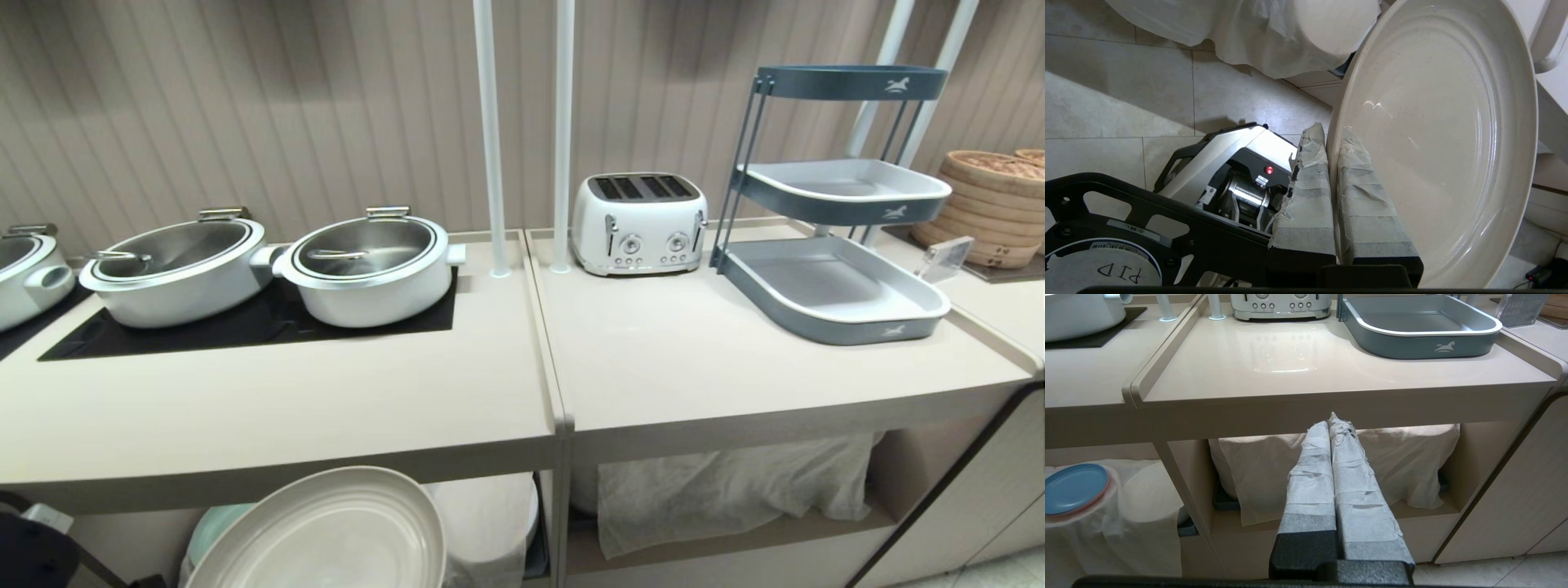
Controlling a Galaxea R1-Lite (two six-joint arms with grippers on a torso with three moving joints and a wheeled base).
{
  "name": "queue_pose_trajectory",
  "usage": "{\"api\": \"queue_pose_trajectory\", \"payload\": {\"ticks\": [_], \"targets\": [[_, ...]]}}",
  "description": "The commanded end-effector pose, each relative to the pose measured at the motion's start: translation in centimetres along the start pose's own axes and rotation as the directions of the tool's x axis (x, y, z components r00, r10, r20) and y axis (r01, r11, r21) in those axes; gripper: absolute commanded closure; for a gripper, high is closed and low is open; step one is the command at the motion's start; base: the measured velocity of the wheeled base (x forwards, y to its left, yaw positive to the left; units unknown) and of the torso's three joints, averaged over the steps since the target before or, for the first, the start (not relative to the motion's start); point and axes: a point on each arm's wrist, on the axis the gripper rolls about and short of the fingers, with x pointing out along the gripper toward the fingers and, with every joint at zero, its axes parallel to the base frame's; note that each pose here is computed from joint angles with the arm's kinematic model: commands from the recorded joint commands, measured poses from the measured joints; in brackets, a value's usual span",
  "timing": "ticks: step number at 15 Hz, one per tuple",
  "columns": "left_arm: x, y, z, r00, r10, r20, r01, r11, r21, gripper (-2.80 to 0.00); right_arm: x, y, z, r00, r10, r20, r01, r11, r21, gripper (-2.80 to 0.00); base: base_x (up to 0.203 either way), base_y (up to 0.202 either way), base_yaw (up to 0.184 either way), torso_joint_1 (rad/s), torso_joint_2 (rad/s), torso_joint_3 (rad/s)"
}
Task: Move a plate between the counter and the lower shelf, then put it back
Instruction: Put the plate
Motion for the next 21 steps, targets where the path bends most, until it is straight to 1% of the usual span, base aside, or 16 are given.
{"api": "queue_pose_trajectory", "payload": {"ticks": [1,14,21], "targets": [[0.02,0.07,-0.02,1.0,0.005,0.001,-0.005,1.0,-0.006,0.0,0.0,0.0,0.0,1.0,0.0,0.0,0.0,1.0,0.0,0.0,0.0,0.0,0.0,0.0,0.0,0.0],[0.06,-0.05,0.02,1.0,0.006,0.001,-0.006,1.0,-0.005,0.0,0.0,0.0,0.0,1.0,0.0,0.0,0.0,1.0,0.0,0.0,0.0,0.0,0.0,0.0,0.0,0.0],[0.09,0.02,0.13,1.0,0.011,0.007,-0.011,1.0,-0.021,0.0,0.0,0.0,0.0,1.0,0.0,0.0,0.0,1.0,0.0,0.0,0.0,0.0,0.0,0.0,0.0,0.0]]}}
